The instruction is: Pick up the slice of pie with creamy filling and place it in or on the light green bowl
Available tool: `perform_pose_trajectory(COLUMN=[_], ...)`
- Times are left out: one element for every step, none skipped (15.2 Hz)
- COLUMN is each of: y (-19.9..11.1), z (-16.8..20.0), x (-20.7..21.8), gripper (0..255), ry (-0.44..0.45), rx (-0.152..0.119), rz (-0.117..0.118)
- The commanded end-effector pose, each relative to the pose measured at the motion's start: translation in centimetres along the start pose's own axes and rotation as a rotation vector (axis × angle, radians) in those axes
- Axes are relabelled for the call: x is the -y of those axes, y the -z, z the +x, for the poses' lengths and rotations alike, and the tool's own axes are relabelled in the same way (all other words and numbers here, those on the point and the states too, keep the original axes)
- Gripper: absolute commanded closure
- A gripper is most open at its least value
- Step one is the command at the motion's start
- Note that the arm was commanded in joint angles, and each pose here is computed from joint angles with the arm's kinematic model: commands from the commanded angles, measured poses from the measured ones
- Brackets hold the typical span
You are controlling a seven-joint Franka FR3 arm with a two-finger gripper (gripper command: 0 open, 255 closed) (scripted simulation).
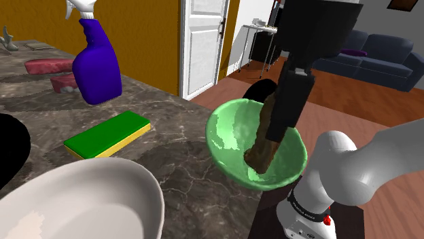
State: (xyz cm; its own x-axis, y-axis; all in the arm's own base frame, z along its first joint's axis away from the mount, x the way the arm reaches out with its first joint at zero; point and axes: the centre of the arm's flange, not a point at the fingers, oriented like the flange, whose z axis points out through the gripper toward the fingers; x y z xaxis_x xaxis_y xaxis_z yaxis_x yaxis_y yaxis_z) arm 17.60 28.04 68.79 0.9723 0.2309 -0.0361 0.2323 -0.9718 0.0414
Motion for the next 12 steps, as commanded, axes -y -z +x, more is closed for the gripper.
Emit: perform_pose_trajectory(y=[-0.1, -0.1, 1.2, 2.5, 3.9, 4.9, 4.9, 4.9, 4.9, 4.9, 4.9, 4.9], z=[0.0, 0.2, 0.2, 0.2, 0.2, 0.2, 0.2, 0.2, 0.2, 0.2, 0.2, 0.2], x=[0.0, 0.0, 0.0, 0.0, 0.0, 0.0, 0.0, 0.0, 0.0, 0.0, 0.0, 0.0], gripper=[0, 0, 0, 0, 0, 0, 0, 0, 0, 0, 0, 0], ry=[0.0, 0.001, 0.001, 0.001, 0.001, 0.001, 0.001, 0.001, 0.001, 0.001, 0.001, 0.001], rx=[0.004, 0.004, 0.004, 0.004, 0.004, 0.004, 0.004, 0.004, 0.004, 0.004, 0.004, 0.004], rz=[-0.002, -0.002, -0.002, -0.002, -0.002, -0.002, -0.002, -0.002, -0.002, -0.002, -0.002, -0.002])
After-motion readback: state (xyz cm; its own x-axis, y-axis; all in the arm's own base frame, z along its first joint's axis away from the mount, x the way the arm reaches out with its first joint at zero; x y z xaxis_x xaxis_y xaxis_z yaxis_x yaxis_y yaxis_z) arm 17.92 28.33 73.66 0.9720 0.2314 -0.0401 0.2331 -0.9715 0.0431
